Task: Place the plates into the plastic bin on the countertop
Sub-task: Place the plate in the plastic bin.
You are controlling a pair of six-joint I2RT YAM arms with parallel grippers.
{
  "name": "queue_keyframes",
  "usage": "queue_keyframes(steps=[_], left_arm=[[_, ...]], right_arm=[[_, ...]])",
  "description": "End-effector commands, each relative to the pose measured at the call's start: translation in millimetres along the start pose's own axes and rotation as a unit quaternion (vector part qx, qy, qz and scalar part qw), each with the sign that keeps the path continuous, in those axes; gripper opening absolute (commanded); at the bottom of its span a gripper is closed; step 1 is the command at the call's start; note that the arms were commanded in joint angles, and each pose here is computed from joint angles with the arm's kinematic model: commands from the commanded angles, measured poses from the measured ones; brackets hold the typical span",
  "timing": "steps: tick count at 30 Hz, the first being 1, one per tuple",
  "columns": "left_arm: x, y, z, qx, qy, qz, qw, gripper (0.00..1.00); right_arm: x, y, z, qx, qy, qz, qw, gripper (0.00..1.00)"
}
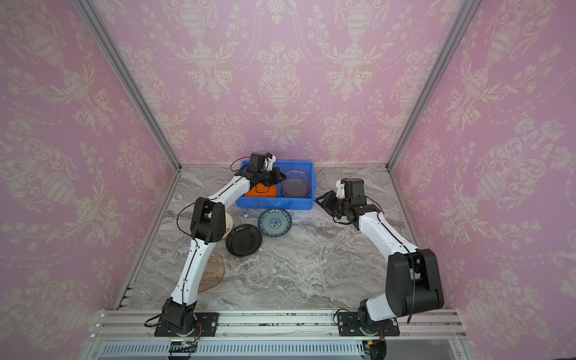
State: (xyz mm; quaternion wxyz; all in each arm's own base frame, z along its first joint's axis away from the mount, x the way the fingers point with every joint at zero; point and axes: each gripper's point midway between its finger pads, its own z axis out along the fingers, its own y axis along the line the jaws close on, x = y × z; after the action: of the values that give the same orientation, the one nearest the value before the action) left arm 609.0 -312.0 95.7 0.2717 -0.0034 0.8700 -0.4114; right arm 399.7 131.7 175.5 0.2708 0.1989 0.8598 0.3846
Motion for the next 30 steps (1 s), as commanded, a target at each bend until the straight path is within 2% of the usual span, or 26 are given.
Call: queue_keyframes(steps=[1, 10, 12, 16, 19, 27, 30], left_arm=[[8, -2, 10, -0.004, 0.014, -0.004, 1.0, 0.0], [15, 12, 14, -0.028, 0.021, -0.004, 0.999, 0.0], [15, 13, 14, -0.031, 0.02, -0.001, 0.999, 0.06], [15, 11, 14, -0.026, 0.022, -0.001, 0.999, 0.27], [14, 5, 12, -0.023, 0.023, 0.005, 0.999, 0.38], [2, -10, 0, -0.021, 0.009, 0.026, 0.999, 0.53], [-1, -13, -5, -0.025, 0.005, 0.032, 0.999, 0.62]], right_arm=[[-1, 1, -2, -0.002, 0.005, 0.004, 1.0, 0.37], [-2, 0, 1, -0.002, 0.005, 0.004, 1.0, 0.37], [-2, -1, 1, -0.002, 0.004, 0.003, 1.0, 0.37], [-3, 2, 1, -0.009, 0.003, 0.001, 1.0, 0.37], [-4, 4, 2, -0.012, 0.002, 0.0, 1.0, 0.37], [-4, 7, 1, -0.021, -0.001, 0.001, 1.0, 0.37], [-4, 9, 0, -0.023, -0.004, 0.001, 1.0, 0.38]])
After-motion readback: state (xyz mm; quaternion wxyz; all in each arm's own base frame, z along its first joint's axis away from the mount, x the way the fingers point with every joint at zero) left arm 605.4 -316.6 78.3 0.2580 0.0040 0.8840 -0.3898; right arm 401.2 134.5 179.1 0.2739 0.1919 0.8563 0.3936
